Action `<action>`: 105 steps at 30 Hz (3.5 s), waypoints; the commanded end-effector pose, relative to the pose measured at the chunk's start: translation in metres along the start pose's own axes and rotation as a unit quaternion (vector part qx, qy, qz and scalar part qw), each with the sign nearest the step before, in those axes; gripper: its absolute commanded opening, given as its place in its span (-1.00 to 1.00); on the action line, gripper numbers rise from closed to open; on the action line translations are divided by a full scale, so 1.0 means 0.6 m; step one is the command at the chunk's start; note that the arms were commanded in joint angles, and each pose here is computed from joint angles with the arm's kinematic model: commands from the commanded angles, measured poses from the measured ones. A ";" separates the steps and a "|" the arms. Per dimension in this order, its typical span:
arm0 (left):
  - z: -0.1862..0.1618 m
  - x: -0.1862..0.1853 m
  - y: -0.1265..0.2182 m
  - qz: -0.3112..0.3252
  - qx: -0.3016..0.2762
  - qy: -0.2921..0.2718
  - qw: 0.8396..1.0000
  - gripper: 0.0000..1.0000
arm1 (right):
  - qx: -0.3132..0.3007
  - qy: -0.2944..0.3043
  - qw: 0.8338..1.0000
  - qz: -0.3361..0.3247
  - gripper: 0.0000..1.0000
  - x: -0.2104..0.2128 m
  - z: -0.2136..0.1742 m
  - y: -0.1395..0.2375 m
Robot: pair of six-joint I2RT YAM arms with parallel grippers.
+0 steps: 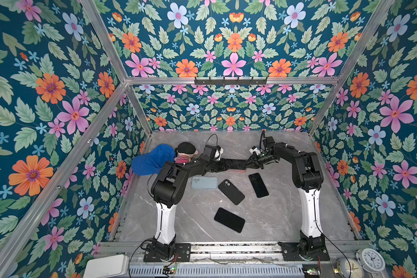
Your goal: Put the phone into the phone case
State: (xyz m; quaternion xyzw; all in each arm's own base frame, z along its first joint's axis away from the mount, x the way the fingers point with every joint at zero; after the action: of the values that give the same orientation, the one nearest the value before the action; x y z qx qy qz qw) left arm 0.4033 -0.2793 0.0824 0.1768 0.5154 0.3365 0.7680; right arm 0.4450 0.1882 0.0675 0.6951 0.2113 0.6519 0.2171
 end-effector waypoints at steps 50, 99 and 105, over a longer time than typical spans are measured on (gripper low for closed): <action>-0.012 0.025 -0.024 -0.003 0.022 -0.001 1.000 -0.05 | -0.063 0.041 0.981 -0.181 0.03 -0.014 -0.027 0.021; -0.020 0.045 -0.004 0.022 0.013 0.009 1.000 -0.16 | -0.070 0.092 0.961 -0.252 -0.33 0.016 -0.031 0.014; -0.022 0.044 -0.006 0.020 0.016 0.009 1.000 -0.21 | -0.068 0.093 0.963 -0.246 -0.41 0.016 -0.029 0.009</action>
State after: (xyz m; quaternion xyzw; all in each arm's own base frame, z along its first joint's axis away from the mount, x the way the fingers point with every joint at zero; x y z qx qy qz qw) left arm 0.4017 -0.2666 0.0626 0.1850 0.5215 0.3408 0.7601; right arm 0.4270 0.1864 0.0775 0.5403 0.3549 0.6474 0.4037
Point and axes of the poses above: each gripper's point midway between its finger pads, its own y axis back along the fingers, its own x axis along the line the jaws close on, z = x × y, the point moved 4 cm from there along y, back along the fingers, and after that the axes turned 2 degrees about y, right-handed, at the moved point
